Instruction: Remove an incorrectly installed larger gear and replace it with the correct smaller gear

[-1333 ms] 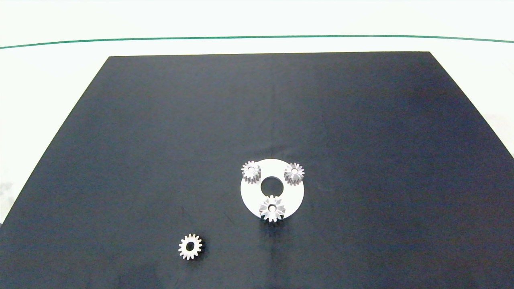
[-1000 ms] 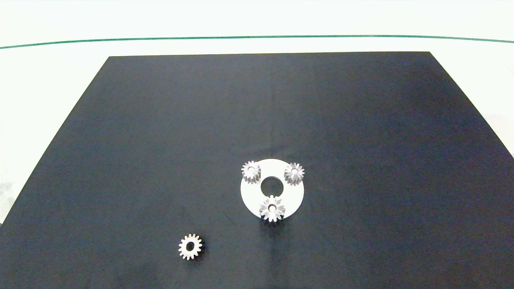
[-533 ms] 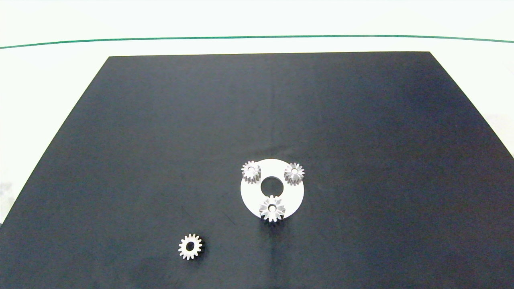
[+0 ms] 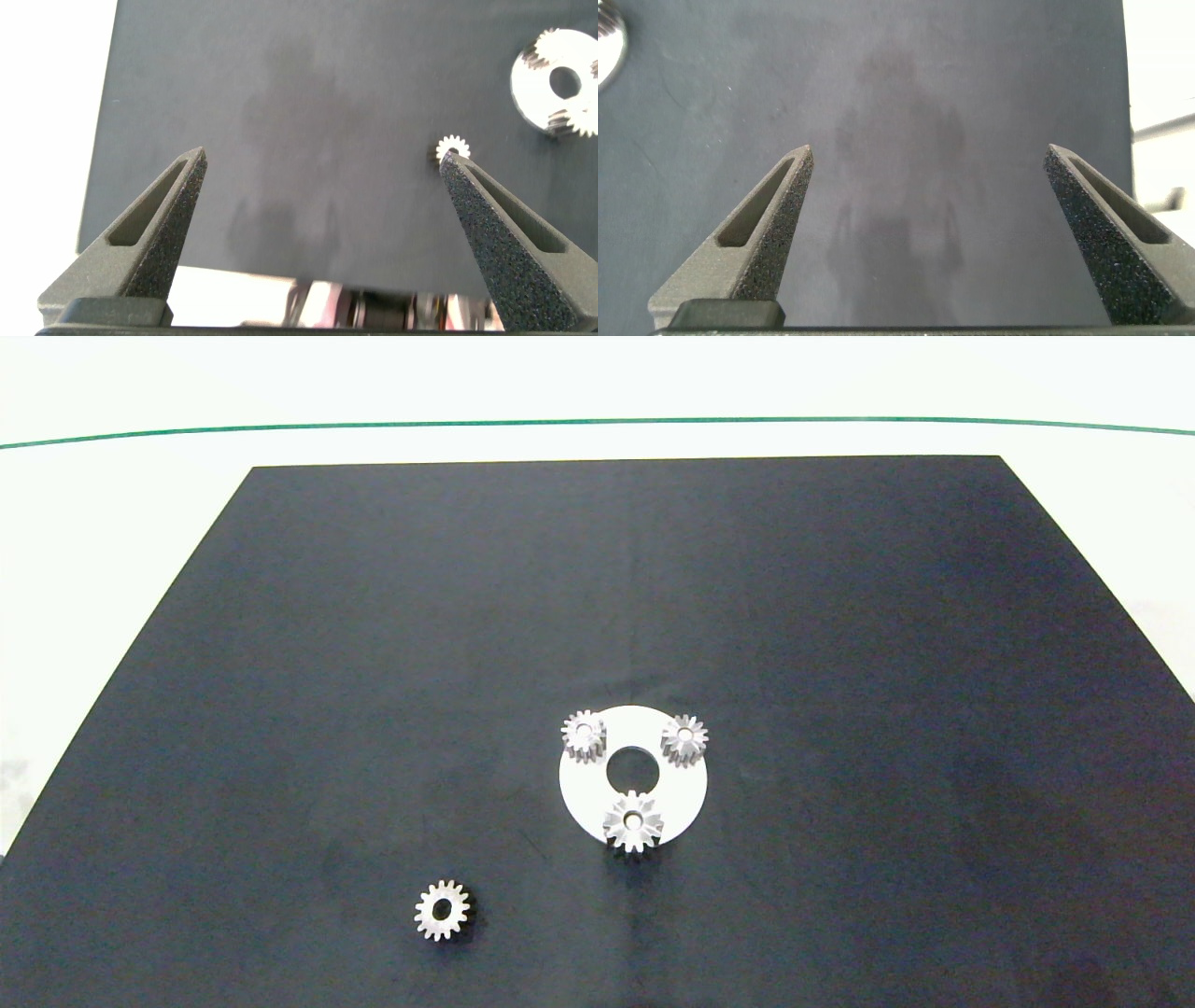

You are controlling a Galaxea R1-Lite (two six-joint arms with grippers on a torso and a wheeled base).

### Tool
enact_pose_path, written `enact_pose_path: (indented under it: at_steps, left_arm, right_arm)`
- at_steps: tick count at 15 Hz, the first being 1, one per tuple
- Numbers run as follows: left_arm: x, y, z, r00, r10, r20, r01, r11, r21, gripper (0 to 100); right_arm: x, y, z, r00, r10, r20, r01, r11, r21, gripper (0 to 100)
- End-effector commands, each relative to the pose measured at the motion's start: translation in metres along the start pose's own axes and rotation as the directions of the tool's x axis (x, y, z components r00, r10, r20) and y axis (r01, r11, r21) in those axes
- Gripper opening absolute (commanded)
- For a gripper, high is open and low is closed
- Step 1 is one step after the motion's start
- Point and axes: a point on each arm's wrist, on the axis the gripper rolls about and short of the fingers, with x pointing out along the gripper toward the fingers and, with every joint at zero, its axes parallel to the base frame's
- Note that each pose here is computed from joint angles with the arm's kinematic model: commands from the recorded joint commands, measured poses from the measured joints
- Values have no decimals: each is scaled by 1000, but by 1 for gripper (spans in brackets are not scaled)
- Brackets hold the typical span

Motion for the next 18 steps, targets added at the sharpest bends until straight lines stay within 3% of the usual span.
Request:
enact_pose_path:
  at_steps: [1, 4, 7, 9, 11, 18]
  left_arm:
    - [41, -10, 78, 950, 49, -307, -35, 998, 50, 100]
    - [73, -12, 91, 901, 64, -429, -66, 998, 11, 100]
    - [90, -12, 95, 876, 113, -469, -120, 993, 17, 100]
    - [93, -13, 95, 872, 109, -477, -111, 994, 23, 100]
    - [102, -14, 97, 862, 111, -494, -113, 993, 26, 100]
    - [97, -15, 98, 873, 97, -478, -94, 995, 30, 100]
  right_arm:
    - [35, -7, 65, 962, 21, -271, -45, 996, -83, 100]
    - [43, -7, 71, 909, 29, -416, -68, 994, -81, 100]
    - [58, -7, 70, 884, 30, -466, -75, 994, -79, 100]
    - [70, -6, 71, 870, 34, -492, -82, 994, -76, 100]
    - [75, -6, 75, 871, 40, -491, -84, 994, -68, 100]
    - [76, -6, 75, 868, 44, -494, -83, 995, -57, 100]
